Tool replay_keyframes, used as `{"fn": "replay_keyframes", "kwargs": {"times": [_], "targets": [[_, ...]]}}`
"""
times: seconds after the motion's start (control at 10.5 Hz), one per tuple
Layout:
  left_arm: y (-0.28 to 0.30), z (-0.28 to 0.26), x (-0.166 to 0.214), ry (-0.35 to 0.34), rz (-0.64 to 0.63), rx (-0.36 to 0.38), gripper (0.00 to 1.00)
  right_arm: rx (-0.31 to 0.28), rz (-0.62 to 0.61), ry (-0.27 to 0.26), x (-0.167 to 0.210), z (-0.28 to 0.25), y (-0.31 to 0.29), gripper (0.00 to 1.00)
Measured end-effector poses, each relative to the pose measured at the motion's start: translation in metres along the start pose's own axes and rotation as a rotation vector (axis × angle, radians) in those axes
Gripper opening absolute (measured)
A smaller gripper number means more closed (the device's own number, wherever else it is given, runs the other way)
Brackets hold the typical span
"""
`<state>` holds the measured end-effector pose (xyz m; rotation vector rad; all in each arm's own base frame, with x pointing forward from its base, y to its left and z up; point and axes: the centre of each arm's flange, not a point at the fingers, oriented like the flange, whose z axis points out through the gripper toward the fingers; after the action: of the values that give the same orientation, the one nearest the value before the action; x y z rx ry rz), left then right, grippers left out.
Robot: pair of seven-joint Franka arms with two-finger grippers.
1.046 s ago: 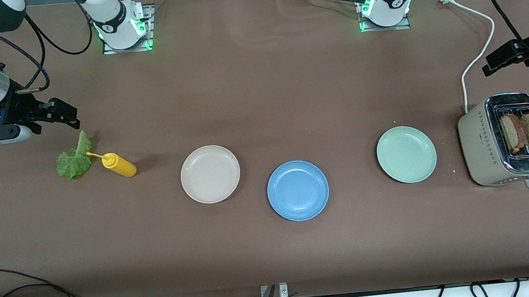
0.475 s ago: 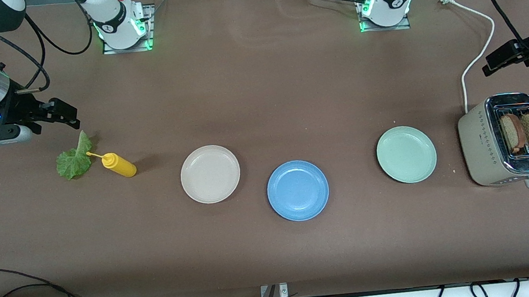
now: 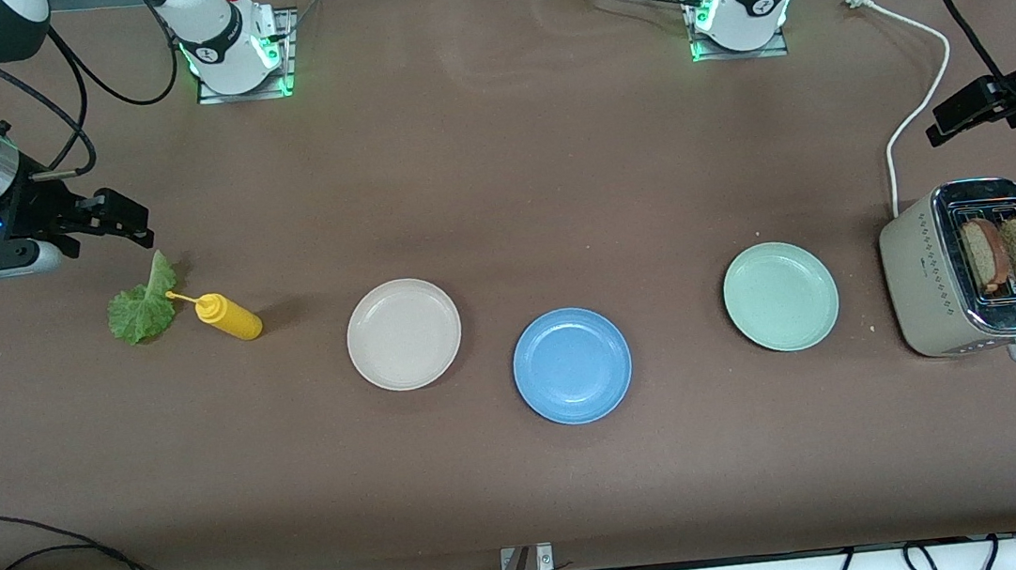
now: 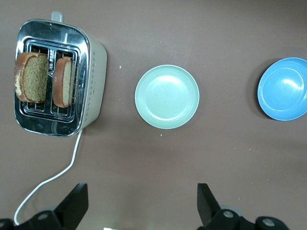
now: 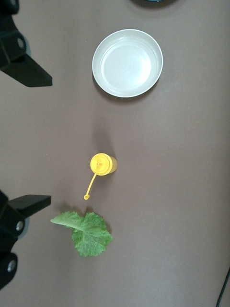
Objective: Make sandwich in blue plate with both arms
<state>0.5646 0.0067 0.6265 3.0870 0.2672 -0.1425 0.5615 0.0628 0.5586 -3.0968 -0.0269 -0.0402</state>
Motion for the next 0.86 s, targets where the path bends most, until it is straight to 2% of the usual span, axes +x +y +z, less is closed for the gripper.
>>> {"fn": "replay_keyframes", "kwargs": {"times": [0.86], "targets": [[0.0041, 0.0013, -0.0020, -0.012, 0.008, 0.002, 1.00, 0.000, 0.000, -0.001, 0.0003, 0.0007, 0.0000, 1.00]]}}
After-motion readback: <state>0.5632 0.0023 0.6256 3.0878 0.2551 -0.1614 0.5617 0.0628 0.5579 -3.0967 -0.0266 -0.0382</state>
